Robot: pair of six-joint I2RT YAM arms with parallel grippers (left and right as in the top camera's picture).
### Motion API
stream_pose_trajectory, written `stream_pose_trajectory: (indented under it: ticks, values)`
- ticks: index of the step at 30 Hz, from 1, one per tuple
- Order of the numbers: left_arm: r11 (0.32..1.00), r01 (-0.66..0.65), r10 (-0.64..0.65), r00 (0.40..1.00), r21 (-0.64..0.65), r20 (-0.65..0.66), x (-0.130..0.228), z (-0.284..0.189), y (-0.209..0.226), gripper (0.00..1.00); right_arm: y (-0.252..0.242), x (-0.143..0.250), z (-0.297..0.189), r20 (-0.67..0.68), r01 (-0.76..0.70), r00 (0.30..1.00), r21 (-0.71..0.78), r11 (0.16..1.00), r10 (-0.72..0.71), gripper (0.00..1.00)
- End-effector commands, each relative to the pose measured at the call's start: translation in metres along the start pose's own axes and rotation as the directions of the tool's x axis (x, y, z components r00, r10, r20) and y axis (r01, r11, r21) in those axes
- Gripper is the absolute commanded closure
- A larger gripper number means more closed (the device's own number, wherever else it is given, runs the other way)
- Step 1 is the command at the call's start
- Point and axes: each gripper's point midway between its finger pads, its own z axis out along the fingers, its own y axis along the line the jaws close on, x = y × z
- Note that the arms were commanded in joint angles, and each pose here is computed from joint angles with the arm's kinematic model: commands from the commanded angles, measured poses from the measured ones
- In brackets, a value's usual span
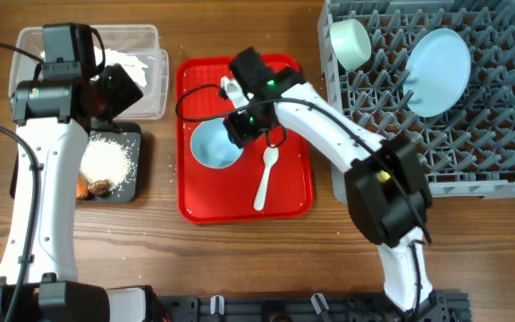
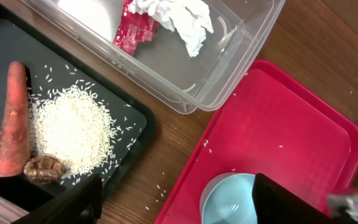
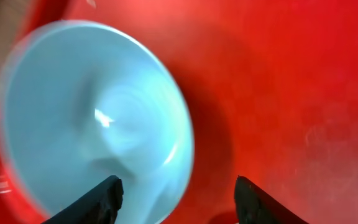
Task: Sort waste into correct bins and load items into the dishwasher rack
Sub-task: 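Grasp the light-blue bowl with the right gripper and lift it, then place the light-blue bowl upright into the dish rack with the right gripper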
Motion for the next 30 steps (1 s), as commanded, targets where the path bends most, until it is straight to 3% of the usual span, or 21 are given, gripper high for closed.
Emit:
stream_pose_trajectory:
  ticks: [1,4,9,14,15,19,22,25,27,30]
  values:
    - [1.0,0.006,-0.006,1.0,0.006,0.003,-0.003,-0.001,0.001,0.21,-0.017,0.011,0.024,-0.059,0.028,0.998,0.059,0.998,-0.024,0.45]
    - [1.0,0.006,-0.006,1.0,0.005,0.003,-0.003,-0.001,0.001,0.19,-0.021,0.013,0.028,-0.068,0.028,0.997,0.074,0.997,-0.023,0.53]
    - [1.0,0.006,-0.006,1.0,0.006,0.003,-0.003,-0.001,0.001,0.12,-0.025,0.013,0.028,-0.07,0.024,0.997,0.095,0.995,-0.017,0.96]
    - [1.0,0.007,-0.007,1.0,0.005,0.002,-0.003,-0.001,0.001,0.05,-0.037,0.009,0.017,-0.052,-0.014,0.998,0.151,0.989,0.022,0.96]
    - [1.0,0.007,-0.007,1.0,0.005,0.002,-0.003,-0.001,0.001,0.0,-0.041,0.005,0.005,-0.038,-0.02,0.999,0.167,0.986,0.027,0.96]
    - [1.0,0.006,-0.006,1.0,0.006,0.002,-0.003,-0.001,0.001,0.0,-0.079,-0.018,-0.083,0.102,-0.098,0.993,0.355,0.93,0.066,0.96]
    - [1.0,0.006,-0.006,1.0,0.006,0.002,-0.003,-0.001,0.001,0.0,-0.112,-0.018,-0.17,0.254,-0.22,0.962,0.517,0.828,0.097,0.96]
    - [1.0,0.006,-0.006,1.0,0.005,0.002,-0.003,-0.001,0.001,0.0,-0.133,-0.004,-0.237,0.384,-0.361,0.912,0.586,0.725,0.144,0.96]
    - [1.0,0.006,-0.006,1.0,0.006,0.002,-0.003,-0.001,0.001,0.0,-0.142,0.011,-0.271,0.44,-0.432,0.881,0.6,0.674,0.173,0.96]
    - [1.0,0.006,-0.006,1.0,0.006,0.002,-0.003,-0.001,0.001,0.0,-0.165,0.041,-0.313,0.501,-0.53,0.839,0.666,0.525,0.213,0.96]
